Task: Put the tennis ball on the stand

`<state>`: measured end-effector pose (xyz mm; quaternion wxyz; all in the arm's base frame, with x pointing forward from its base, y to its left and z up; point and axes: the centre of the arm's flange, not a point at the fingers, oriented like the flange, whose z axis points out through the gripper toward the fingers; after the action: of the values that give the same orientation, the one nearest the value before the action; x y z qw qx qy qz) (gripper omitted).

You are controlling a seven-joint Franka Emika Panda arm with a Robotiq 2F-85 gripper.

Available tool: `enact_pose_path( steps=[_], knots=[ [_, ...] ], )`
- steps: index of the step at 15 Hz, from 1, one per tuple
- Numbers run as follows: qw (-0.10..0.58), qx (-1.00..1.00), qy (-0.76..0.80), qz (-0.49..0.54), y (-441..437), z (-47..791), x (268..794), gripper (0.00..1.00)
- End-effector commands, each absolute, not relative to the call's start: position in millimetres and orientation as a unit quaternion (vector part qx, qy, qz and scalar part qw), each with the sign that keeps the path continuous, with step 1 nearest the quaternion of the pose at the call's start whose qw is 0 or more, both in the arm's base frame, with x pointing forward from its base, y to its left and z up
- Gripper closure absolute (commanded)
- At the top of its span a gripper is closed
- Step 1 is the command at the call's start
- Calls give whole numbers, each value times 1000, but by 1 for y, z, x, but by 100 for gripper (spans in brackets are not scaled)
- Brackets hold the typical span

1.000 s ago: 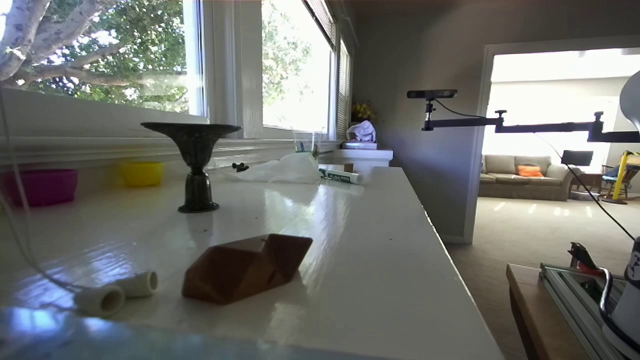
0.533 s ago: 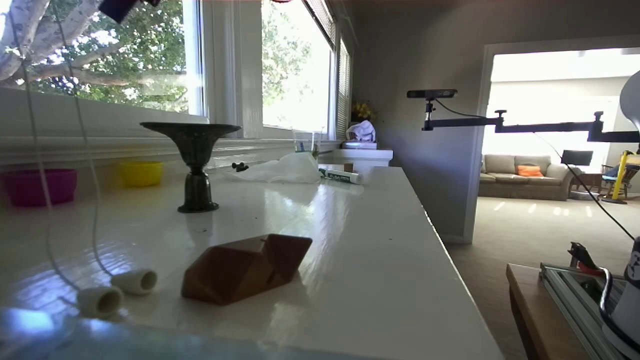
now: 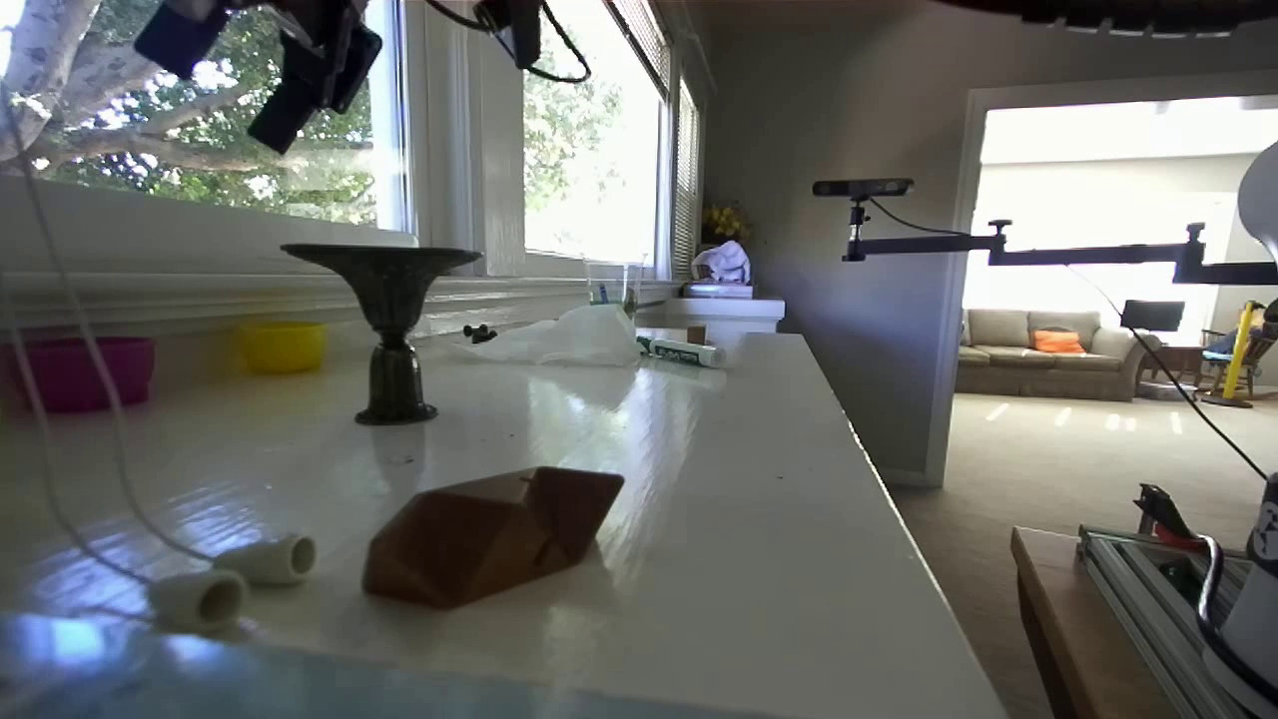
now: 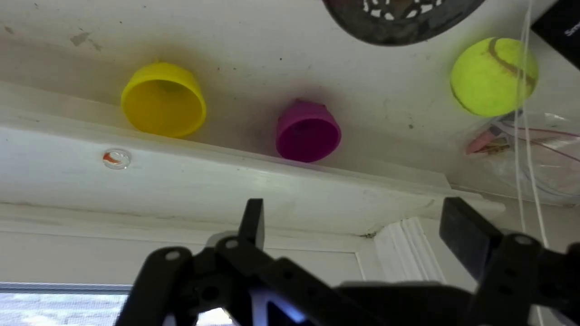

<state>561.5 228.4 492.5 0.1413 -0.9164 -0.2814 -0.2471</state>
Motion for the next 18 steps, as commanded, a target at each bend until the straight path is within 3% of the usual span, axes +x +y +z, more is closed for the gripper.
enact_pose_path(
  steps=[1, 10, 18],
  knots=[
    [148, -902, -296, -277, 238, 465, 580, 0],
    [213, -861, -343, -309, 298, 407, 604, 0],
    [288, -822, -394, -295, 351, 433, 605, 0]
  ],
)
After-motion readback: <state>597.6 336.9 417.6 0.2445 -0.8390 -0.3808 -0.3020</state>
